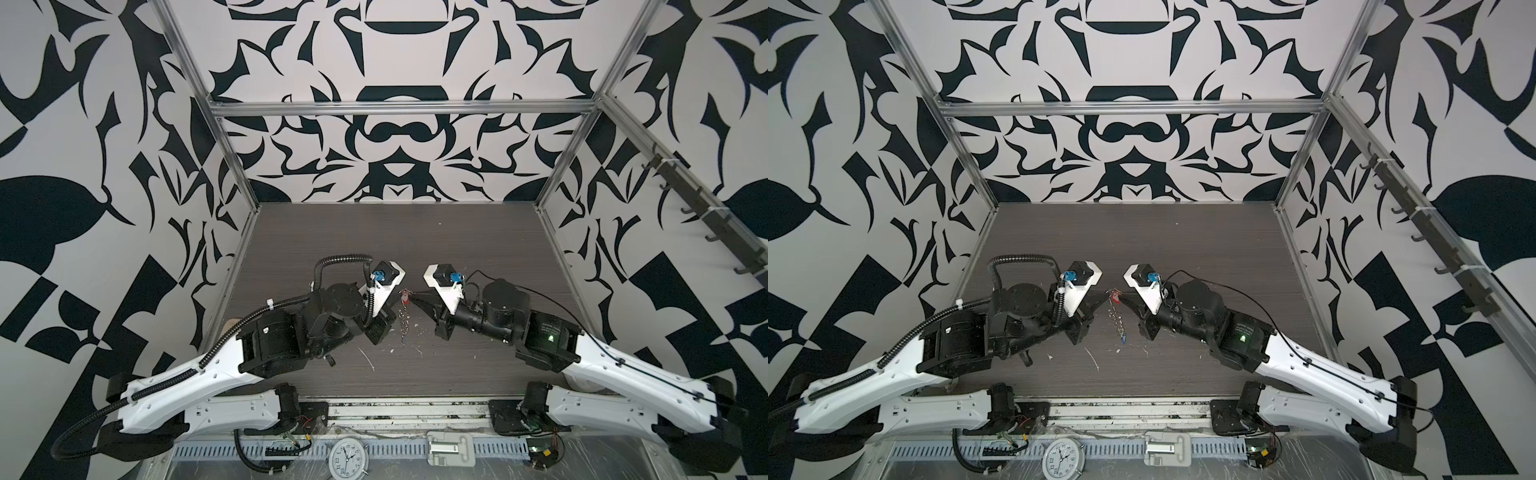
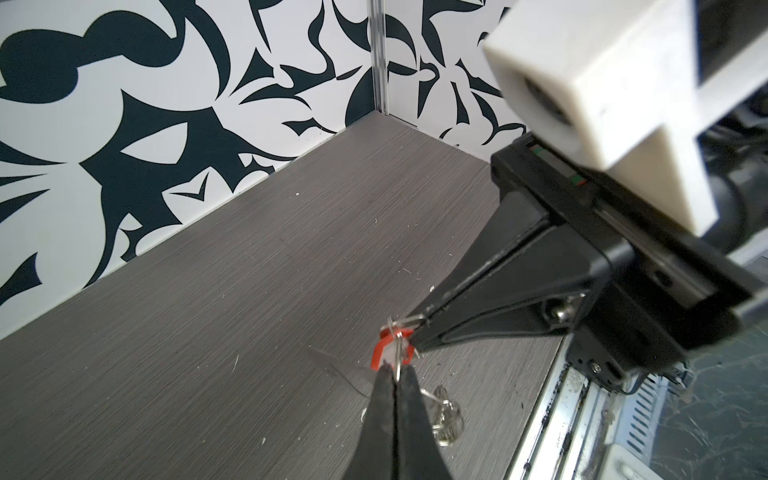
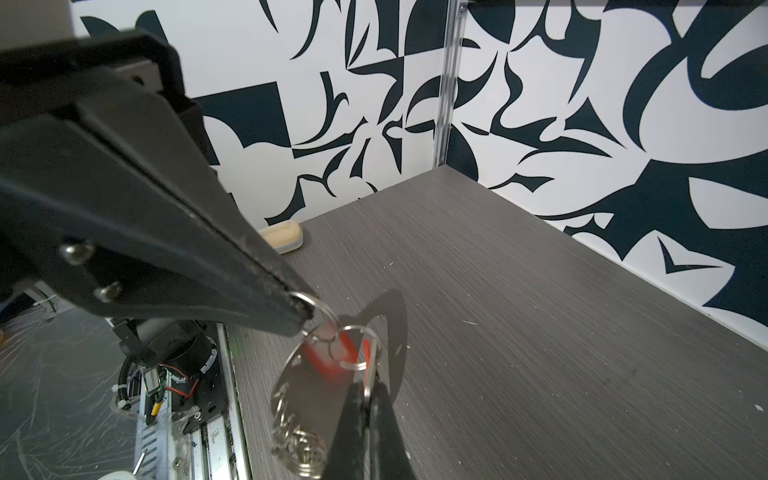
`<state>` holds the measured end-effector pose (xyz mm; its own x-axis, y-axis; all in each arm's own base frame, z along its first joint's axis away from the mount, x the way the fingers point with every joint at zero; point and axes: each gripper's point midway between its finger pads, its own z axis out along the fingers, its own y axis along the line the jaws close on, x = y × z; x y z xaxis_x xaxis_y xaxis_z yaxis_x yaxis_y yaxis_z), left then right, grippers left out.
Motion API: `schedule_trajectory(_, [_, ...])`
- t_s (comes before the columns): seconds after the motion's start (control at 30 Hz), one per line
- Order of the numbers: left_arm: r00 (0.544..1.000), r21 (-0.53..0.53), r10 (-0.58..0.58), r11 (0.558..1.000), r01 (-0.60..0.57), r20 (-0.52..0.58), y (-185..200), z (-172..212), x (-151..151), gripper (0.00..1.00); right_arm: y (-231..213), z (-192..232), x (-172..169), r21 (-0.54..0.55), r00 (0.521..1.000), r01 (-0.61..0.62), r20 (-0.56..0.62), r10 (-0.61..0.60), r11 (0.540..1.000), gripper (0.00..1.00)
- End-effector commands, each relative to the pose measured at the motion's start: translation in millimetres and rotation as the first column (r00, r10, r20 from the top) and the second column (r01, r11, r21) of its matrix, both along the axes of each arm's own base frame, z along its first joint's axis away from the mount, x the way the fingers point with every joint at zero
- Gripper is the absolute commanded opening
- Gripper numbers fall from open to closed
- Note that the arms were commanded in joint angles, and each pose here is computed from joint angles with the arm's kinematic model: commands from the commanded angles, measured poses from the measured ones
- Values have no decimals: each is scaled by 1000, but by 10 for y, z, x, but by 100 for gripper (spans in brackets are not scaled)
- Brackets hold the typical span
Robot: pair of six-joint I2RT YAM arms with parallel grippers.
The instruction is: Remove the keys from the keyring
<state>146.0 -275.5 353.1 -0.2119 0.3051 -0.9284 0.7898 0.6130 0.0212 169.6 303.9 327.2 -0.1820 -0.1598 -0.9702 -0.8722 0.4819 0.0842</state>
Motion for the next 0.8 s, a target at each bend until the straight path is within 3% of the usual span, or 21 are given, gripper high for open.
schedule_trajectory(0.0, [1000, -10, 7, 1000, -6, 28, 23, 149, -12, 0, -18, 227, 13, 83, 999, 5, 38, -8, 997, 0])
schedule_trajectory(0.07, [1000, -12, 5, 1000, -4, 30, 16, 166, -18, 0, -28, 248, 17, 88, 999, 10, 43, -14, 996, 0])
schedule_trajectory(0.77, [999, -36, 0, 999, 2, 35, 12, 234, -40, 0, 29, 238, -43, 107, 999, -36, 43, 32, 994, 42])
